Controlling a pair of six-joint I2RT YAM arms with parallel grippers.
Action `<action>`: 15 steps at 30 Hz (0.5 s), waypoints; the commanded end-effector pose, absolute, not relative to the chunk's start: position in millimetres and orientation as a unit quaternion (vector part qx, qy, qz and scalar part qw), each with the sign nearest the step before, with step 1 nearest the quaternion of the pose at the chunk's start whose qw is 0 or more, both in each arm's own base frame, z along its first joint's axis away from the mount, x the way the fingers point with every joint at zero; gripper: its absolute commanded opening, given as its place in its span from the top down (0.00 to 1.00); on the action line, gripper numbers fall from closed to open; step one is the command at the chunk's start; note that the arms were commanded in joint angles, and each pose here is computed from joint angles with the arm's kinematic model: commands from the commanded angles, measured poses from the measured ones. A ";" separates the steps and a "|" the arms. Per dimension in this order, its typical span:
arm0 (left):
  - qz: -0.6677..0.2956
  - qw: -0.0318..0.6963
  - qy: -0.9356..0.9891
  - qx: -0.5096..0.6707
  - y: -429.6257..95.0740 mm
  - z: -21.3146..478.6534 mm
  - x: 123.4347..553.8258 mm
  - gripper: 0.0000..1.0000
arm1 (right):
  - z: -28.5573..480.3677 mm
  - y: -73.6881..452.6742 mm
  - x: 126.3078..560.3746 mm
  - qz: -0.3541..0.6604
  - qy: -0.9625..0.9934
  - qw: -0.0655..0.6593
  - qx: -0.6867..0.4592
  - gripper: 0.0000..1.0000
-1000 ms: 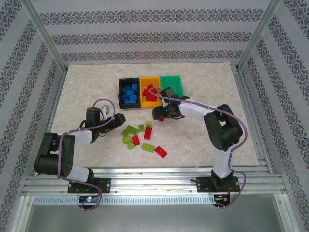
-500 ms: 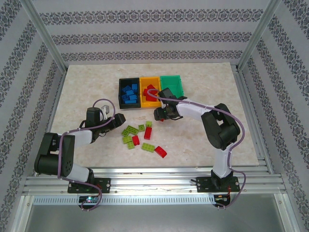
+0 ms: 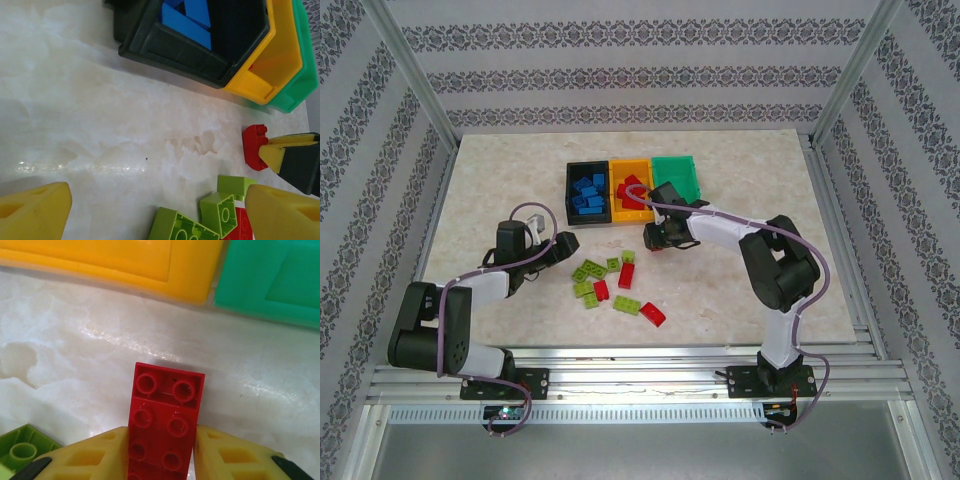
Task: Sort the legos into containers by color
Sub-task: Pick up the lego from the center of the table.
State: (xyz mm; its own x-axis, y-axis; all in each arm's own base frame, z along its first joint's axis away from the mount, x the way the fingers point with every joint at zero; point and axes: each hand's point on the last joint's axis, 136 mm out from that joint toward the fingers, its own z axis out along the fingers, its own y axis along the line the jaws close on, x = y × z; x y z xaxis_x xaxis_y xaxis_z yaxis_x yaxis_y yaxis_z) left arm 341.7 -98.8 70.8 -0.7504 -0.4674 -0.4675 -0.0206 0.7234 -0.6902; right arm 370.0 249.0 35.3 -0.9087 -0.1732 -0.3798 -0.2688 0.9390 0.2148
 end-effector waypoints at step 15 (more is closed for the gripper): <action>-0.290 0.366 0.879 -0.093 -102.0 93.0 339.5 0.10 | 83.5 265.0 359.1 0.201 0.950 0.207 -0.117 0.66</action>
State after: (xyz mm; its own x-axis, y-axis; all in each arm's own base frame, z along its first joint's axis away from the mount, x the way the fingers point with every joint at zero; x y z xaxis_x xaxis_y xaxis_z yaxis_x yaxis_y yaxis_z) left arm 338.3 -99.9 87.5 -0.7175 -0.4187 -0.5567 0.0245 0.7835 -0.6209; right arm 362.5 258.4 66.2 -0.8958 -0.1529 -0.4174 -0.2933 0.9088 0.2967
